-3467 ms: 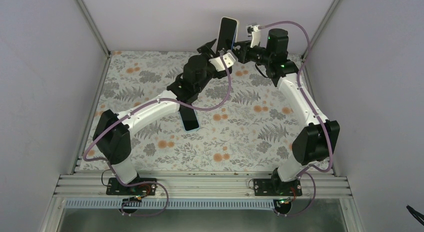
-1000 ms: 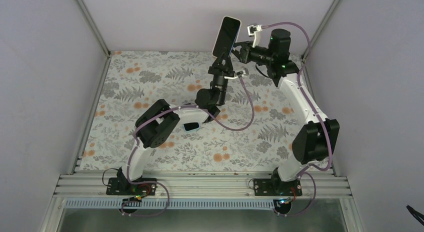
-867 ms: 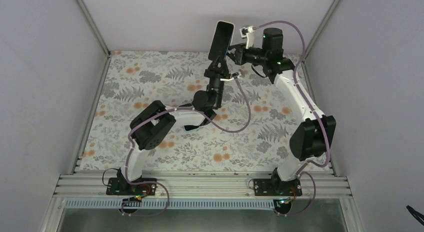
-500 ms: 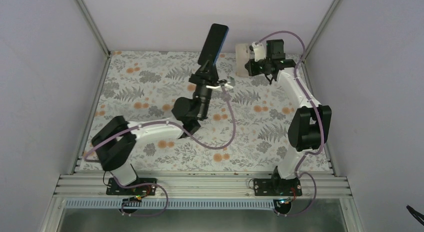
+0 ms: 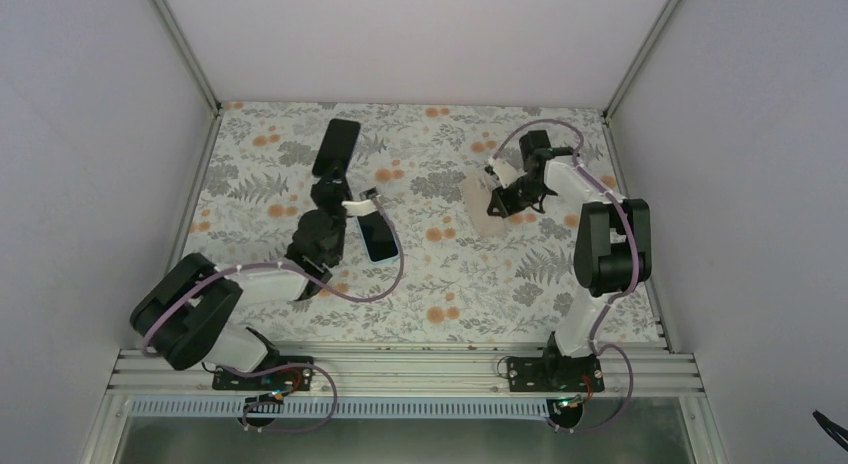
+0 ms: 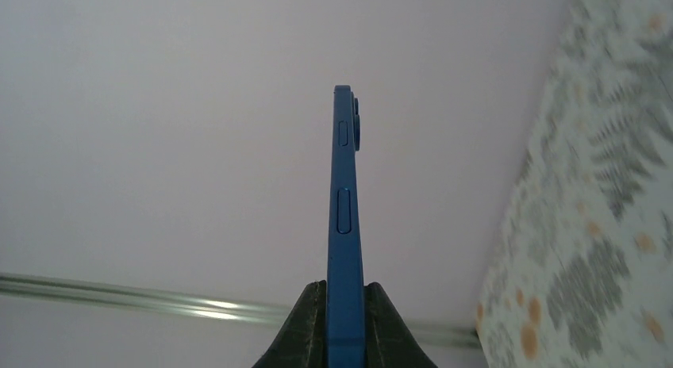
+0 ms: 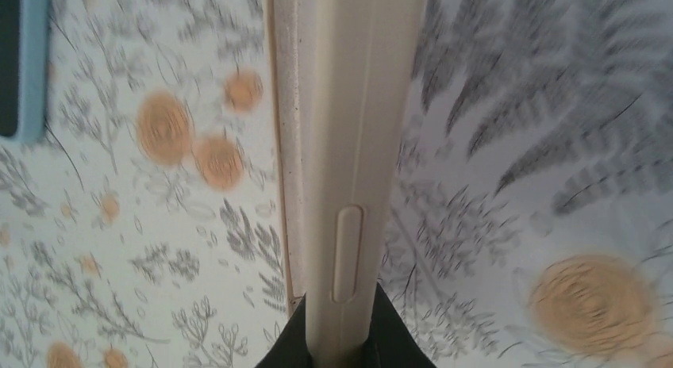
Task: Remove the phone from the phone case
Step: Place the phone at the center of the board.
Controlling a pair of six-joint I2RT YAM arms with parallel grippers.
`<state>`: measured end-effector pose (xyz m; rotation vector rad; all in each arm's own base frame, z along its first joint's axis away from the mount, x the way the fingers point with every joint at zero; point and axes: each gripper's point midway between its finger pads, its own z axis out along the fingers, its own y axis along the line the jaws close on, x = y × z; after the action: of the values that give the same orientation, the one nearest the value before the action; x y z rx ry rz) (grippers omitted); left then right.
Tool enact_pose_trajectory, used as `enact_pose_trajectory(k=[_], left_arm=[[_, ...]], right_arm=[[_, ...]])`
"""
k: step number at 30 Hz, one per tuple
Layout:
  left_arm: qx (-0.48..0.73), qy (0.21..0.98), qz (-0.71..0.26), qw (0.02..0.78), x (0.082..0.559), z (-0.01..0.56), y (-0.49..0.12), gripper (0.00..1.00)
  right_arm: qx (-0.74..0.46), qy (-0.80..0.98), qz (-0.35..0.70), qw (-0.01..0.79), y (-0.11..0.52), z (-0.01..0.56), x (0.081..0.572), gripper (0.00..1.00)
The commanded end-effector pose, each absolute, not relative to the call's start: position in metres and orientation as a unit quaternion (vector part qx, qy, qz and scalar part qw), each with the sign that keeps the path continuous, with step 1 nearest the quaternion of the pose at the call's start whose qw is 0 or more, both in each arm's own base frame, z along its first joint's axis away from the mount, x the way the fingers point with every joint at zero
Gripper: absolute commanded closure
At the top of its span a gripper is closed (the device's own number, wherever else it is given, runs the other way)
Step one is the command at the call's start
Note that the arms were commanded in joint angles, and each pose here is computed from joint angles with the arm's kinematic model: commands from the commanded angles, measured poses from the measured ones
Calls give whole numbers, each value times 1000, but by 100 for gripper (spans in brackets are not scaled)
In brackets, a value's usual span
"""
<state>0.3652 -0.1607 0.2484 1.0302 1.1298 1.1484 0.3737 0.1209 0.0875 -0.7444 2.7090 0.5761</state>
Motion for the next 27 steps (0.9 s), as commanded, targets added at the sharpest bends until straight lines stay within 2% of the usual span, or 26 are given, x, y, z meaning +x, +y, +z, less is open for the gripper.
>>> enact_pose_trajectory(k=[1, 12, 20, 21, 23, 25, 27], left_arm=[[456, 510, 487, 543, 360, 226, -131, 98], [570, 563, 443, 402, 332, 98, -95, 98], [620, 582, 400, 342, 310, 50, -88, 98], [628, 586, 387, 335, 306, 45, -89, 96], [645, 596, 356, 320, 297, 36, -91, 82], [658, 608, 317, 311, 290, 33, -98, 68], [678, 622, 265, 290, 276, 28, -104, 57]], right_arm=[[-271, 935, 204, 102, 118, 66, 355, 96], [-277, 944, 166, 64, 102, 36, 355, 96], [-273, 955, 110, 35, 82, 18, 369, 92], [-272, 956, 105, 33, 80, 17, 370, 89], [-271, 958, 93, 30, 75, 16, 373, 79], [-273, 958, 78, 29, 69, 16, 373, 60], [-275, 960, 49, 29, 59, 19, 374, 50]])
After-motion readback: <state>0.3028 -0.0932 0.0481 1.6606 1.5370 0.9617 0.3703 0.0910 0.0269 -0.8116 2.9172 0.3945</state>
